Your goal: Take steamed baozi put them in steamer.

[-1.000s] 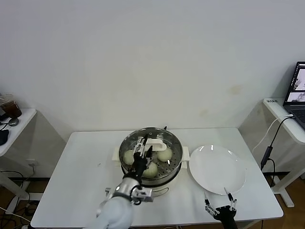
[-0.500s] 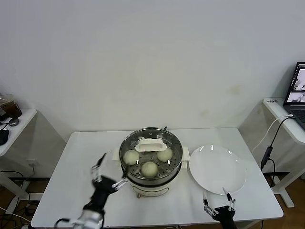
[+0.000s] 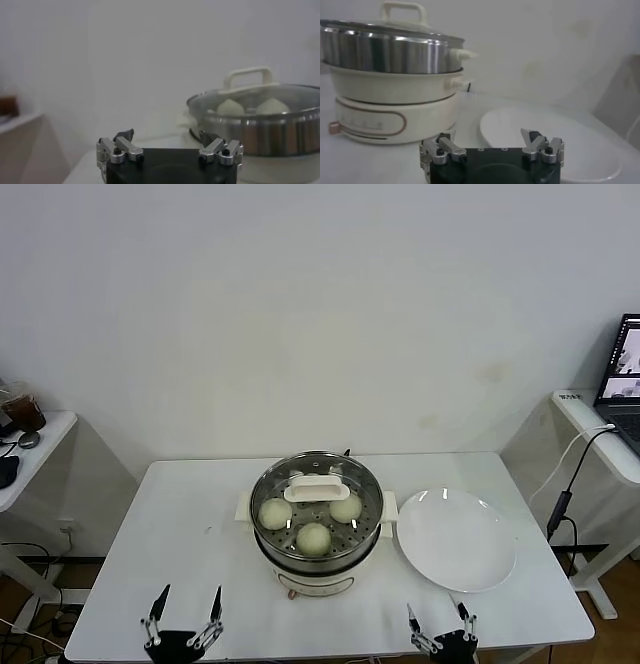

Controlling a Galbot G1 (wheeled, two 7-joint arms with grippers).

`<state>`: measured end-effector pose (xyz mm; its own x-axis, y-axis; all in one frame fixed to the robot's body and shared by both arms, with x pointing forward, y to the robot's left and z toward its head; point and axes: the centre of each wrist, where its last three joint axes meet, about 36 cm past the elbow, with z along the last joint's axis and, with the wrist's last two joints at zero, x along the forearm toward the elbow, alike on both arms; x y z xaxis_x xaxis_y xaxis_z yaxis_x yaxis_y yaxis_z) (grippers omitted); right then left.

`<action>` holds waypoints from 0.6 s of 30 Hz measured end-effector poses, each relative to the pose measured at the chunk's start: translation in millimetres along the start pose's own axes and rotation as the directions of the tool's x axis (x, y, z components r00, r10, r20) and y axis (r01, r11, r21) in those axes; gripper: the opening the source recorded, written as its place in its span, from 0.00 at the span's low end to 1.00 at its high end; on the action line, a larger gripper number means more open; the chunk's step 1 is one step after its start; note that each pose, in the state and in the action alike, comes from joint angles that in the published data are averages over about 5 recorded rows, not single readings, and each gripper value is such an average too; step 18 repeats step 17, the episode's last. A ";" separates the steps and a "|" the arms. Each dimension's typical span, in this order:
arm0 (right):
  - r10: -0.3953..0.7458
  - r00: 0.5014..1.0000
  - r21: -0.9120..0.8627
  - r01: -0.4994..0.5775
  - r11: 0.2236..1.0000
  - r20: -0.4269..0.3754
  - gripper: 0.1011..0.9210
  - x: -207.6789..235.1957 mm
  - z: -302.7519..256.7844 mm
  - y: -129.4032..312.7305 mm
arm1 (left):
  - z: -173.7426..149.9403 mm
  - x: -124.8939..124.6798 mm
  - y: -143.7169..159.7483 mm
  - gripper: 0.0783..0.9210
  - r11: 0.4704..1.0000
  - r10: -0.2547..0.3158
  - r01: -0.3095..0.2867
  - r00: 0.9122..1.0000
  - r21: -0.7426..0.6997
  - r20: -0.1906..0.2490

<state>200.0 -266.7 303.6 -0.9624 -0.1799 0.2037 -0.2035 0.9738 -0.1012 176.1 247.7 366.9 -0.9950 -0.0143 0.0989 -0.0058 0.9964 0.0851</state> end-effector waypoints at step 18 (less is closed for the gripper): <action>-0.022 1.000 -0.017 0.022 1.000 0.001 0.88 2.4 0.3 18.1 | 32.5 22.5 13.2 0.88 0.999 0.001 0.002 0.998 0.049 -0.058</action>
